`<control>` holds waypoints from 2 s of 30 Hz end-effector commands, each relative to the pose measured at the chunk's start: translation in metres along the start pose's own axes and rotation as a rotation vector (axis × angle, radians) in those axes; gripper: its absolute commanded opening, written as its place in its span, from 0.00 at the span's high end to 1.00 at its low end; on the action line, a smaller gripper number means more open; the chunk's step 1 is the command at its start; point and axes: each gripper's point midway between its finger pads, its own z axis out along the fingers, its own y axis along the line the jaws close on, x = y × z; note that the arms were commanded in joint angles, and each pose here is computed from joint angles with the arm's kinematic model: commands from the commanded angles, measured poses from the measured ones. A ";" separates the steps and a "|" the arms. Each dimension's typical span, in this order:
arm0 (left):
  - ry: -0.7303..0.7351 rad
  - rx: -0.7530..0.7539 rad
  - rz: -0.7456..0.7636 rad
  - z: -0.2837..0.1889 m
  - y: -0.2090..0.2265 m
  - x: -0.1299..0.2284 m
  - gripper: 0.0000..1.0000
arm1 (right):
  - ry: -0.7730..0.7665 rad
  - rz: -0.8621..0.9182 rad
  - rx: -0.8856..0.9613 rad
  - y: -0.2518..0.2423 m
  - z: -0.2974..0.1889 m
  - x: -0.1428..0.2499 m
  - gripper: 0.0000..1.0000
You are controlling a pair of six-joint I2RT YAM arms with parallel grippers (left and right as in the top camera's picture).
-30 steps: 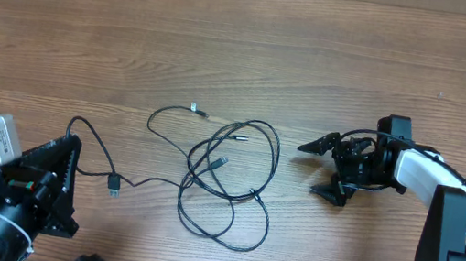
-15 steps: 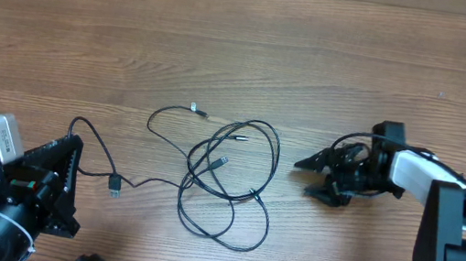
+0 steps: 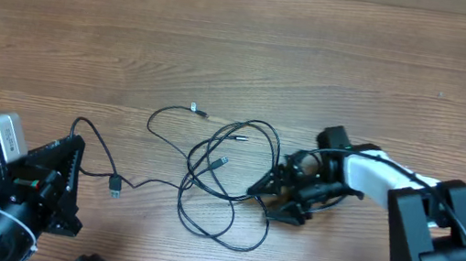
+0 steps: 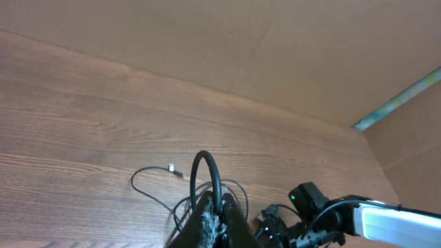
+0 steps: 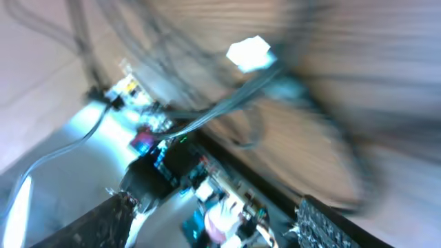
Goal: Untangle cables
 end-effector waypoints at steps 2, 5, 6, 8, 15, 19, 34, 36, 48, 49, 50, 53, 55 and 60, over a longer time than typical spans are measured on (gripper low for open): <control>0.016 -0.011 -0.004 0.008 -0.001 0.004 0.96 | 0.145 -0.051 -0.216 0.041 0.009 0.024 0.23; 0.019 -0.013 -0.003 0.010 -0.001 0.005 0.96 | 0.171 -0.030 -0.223 0.046 0.013 0.028 0.22; 0.019 -0.013 -0.003 0.010 -0.001 0.005 0.96 | 0.178 -0.025 -0.219 0.046 0.015 0.029 0.22; 0.017 -0.012 -0.004 0.011 -0.002 0.004 0.95 | 0.189 -0.013 -0.212 0.046 0.017 0.032 0.22; 0.001 0.000 -0.011 0.011 -0.005 0.000 0.96 | 0.197 0.069 -0.204 0.047 0.019 0.030 0.23; 0.001 0.000 -0.011 0.011 -0.005 0.000 0.95 | 0.195 0.105 -0.205 0.054 0.021 0.023 0.23; 0.002 -0.001 -0.010 0.011 -0.005 0.000 0.95 | 0.213 0.016 -0.190 0.113 0.072 0.023 0.23; 0.003 -0.001 -0.009 0.011 -0.005 0.000 0.95 | 0.221 0.007 -0.184 0.116 0.079 0.028 0.23; 0.008 -0.005 -0.007 0.011 -0.004 0.001 0.96 | 0.085 0.137 -0.127 0.113 0.107 0.016 0.33; 0.008 -0.005 -0.007 0.011 -0.004 0.001 0.96 | 0.065 0.160 -0.125 0.113 0.108 0.013 0.35; 0.008 -0.005 -0.007 0.011 -0.004 0.001 0.95 | 0.044 0.182 -0.122 0.113 0.110 0.010 0.37; 0.008 -0.005 -0.007 0.011 -0.004 0.001 0.96 | -0.011 0.246 -0.119 0.112 0.115 0.003 0.36; 0.008 -0.005 -0.007 0.011 -0.004 0.001 0.95 | -0.047 0.246 -0.132 0.116 0.118 -0.001 0.36; 0.011 -0.007 -0.006 0.011 -0.003 0.002 0.96 | -0.098 0.238 -0.150 0.122 0.122 -0.006 0.47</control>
